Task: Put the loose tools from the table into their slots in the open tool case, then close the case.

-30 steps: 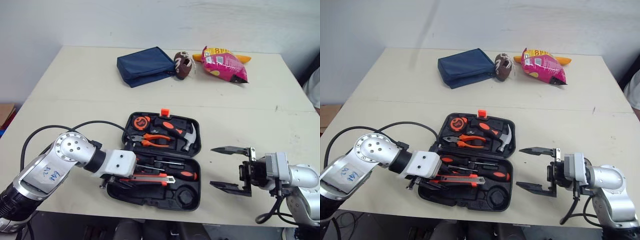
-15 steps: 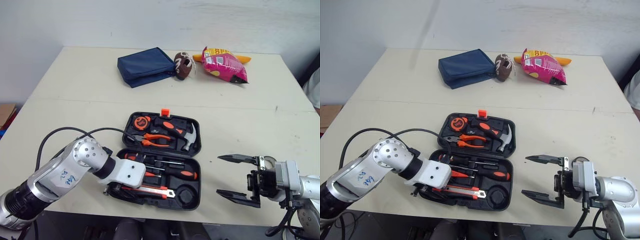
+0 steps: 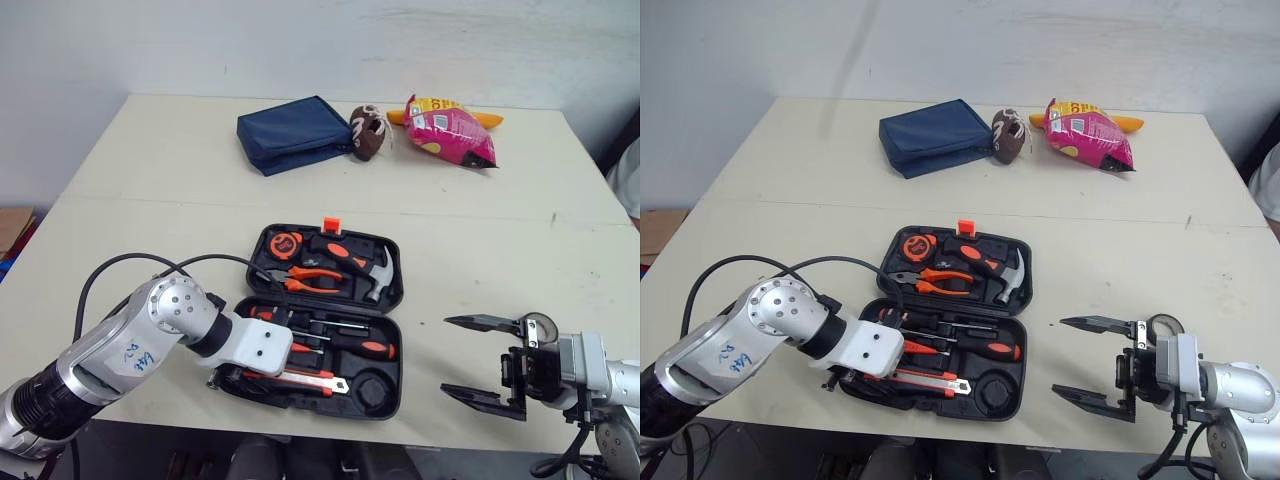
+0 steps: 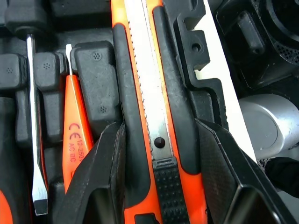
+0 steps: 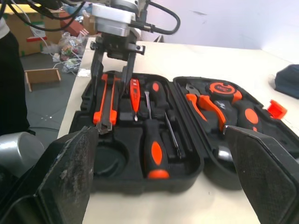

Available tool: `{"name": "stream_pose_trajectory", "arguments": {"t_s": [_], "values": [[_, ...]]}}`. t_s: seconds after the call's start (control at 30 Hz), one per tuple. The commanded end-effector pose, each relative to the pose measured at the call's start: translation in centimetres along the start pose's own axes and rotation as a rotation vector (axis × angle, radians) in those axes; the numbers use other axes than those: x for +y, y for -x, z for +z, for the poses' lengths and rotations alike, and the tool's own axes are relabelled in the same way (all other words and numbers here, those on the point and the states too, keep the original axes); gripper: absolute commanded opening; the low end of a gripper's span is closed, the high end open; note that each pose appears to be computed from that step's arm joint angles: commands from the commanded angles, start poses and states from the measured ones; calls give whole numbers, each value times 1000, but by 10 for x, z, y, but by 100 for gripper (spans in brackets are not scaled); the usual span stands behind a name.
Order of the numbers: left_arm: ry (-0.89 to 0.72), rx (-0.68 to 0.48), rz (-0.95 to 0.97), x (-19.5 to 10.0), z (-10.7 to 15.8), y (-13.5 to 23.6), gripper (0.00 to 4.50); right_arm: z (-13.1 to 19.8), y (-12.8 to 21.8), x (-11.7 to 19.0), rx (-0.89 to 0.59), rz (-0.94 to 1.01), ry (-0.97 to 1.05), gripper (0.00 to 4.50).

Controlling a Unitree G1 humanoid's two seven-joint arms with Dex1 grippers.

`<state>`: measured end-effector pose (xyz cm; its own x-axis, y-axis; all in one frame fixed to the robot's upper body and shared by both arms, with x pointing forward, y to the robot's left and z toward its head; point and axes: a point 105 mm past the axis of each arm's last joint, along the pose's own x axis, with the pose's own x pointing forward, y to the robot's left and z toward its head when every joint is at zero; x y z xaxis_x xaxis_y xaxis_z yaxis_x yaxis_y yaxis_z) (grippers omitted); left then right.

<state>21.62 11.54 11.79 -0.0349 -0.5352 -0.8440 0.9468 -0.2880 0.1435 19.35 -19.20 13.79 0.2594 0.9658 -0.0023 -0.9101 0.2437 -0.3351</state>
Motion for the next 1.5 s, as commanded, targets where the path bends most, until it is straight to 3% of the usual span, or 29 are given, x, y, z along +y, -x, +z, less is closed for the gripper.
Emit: {"name": "stream_pose_trajectory", "arguments": {"t_s": [0.03,0.23,0.43,0.67,0.9,1.0,1.03,1.2,1.23,1.5], "values": [[1,23,-2,-2,-3,-1,148,-1,3,0,-10,8,32,450],[-28,29,3,0,-2,-2,148,-3,5,2,-13,8,41,450],[-129,-34,36,5,9,0,421,-1,5,3,-15,10,42,450],[-148,-124,-6,-5,25,26,421,7,-3,1,-20,21,42,450],[-171,-331,121,6,25,45,421,8,-9,-2,-24,19,31,450],[-158,-491,130,-2,27,40,336,8,-11,-4,-24,16,30,450],[-163,-510,158,0,26,34,286,9,-13,-5,-25,15,32,450],[-197,-459,154,-2,16,12,51,14,-17,-7,-26,12,39,450],[-168,-493,163,-2,20,3,5,16,-18,-8,-21,11,40,450],[-35,-463,156,-2,7,-25,5,20,-19,-10,-6,8,35,450]]}}
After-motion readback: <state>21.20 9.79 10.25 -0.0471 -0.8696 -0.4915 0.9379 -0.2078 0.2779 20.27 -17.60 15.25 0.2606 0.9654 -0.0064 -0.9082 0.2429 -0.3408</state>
